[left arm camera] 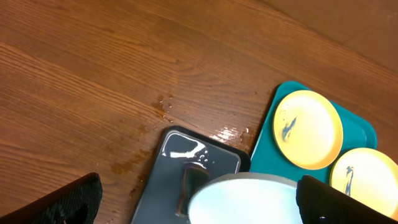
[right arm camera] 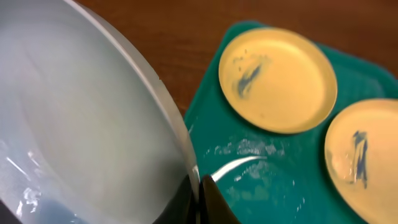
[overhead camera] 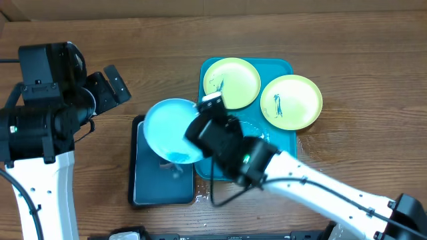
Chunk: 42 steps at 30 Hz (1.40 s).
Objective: Clean dirty plates on tray and stack at the side
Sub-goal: 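Lift the front plate with the right gripper and tilt it over the black tray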
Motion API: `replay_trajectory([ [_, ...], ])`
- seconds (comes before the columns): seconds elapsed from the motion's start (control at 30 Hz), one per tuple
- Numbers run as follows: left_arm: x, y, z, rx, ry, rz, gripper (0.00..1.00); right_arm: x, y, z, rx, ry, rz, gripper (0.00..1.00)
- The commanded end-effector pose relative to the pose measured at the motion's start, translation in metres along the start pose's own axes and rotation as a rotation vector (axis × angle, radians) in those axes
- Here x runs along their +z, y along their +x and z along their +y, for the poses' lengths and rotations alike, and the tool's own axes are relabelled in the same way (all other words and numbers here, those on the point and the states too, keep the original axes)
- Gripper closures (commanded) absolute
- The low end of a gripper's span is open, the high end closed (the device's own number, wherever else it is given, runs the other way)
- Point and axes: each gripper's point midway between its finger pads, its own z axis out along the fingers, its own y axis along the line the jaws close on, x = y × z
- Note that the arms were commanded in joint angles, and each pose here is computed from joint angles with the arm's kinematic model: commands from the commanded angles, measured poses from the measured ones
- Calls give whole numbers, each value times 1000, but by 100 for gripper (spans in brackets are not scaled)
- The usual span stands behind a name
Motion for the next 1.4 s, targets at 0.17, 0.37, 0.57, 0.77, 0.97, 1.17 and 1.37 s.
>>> replay_trajectory([
  [0.17, -11, -5, 0, 16, 4, -34, 0, -57, -28, 9, -100, 267, -329, 96],
  [0.37, -11, -5, 0, 16, 4, -34, 0, -85, -28, 20, -139, 316, -430, 96],
  [0.57, -11, -5, 1, 16, 3, -34, 0, -101, -25, 32, -195, 320, -471, 96],
  [0.77, -11, -5, 0, 16, 4, -34, 0, -108, -21, 39, -252, 319, -481, 96],
  [0.97, -11, -5, 0, 16, 4, -34, 0, -111, -21, 40, -271, 332, -488, 96],
  [1.17, -11, -5, 0, 16, 4, -34, 0, -110, -21, 40, -270, 331, -488, 96],
  [1.37, -11, -5, 0, 16, 4, -34, 0, -110, -21, 40, -270, 331, -488, 96],
])
